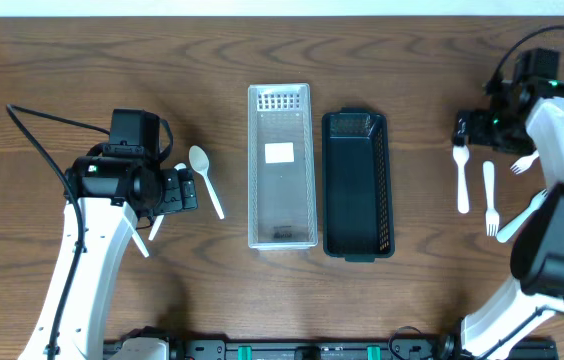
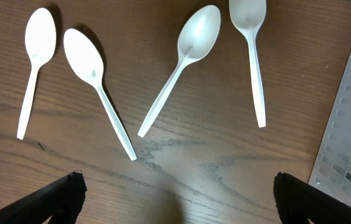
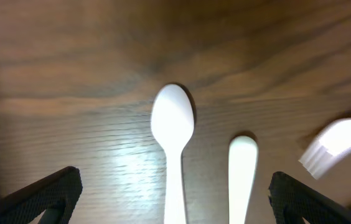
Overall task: Pack container
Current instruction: 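Move the right gripper over the white spoon and grasp it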
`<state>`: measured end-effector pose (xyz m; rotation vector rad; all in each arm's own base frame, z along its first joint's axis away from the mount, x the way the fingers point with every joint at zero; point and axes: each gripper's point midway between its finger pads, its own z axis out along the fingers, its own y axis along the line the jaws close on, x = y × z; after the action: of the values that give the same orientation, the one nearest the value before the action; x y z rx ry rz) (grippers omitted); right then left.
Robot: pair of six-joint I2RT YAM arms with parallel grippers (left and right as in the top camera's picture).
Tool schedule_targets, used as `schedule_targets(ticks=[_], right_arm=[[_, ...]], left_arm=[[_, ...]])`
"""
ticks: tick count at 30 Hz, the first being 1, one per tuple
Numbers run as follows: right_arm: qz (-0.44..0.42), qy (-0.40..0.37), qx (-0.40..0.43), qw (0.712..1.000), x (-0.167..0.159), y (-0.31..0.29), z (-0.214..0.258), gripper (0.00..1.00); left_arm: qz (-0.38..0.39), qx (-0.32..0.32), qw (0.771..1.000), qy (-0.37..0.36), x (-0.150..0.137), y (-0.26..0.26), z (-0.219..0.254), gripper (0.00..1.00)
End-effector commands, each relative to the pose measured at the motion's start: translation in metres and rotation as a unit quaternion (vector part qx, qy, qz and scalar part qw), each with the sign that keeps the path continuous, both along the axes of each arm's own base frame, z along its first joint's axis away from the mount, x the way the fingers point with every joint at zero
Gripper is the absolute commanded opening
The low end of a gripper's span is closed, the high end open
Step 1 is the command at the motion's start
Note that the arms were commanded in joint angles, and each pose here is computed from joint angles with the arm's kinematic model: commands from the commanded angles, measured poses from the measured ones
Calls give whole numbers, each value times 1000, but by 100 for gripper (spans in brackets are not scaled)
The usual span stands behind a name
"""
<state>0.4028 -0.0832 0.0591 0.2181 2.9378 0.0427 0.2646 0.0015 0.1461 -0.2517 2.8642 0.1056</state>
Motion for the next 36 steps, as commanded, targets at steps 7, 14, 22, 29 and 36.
schedule_targets(ticks=[7, 14, 22, 29, 36], right_arm=[[46, 43, -23, 998, 8, 0, -56, 99], [52, 30, -27, 998, 18, 3, -63, 99], [57, 30, -27, 998, 19, 6, -64, 99], [56, 39, -25, 997, 14, 7, -64, 81], [56, 40, -25, 997, 14, 7, -64, 64]], left_arm=[[14, 4, 1000, -12, 5, 4, 5, 98], [20, 1, 1000, -19, 8, 3, 6, 98], [20, 1, 999, -25, 11, 3, 7, 98], [20, 1, 1000, -25, 11, 3, 7, 98], [20, 1, 1000, -24, 11, 3, 7, 98]])
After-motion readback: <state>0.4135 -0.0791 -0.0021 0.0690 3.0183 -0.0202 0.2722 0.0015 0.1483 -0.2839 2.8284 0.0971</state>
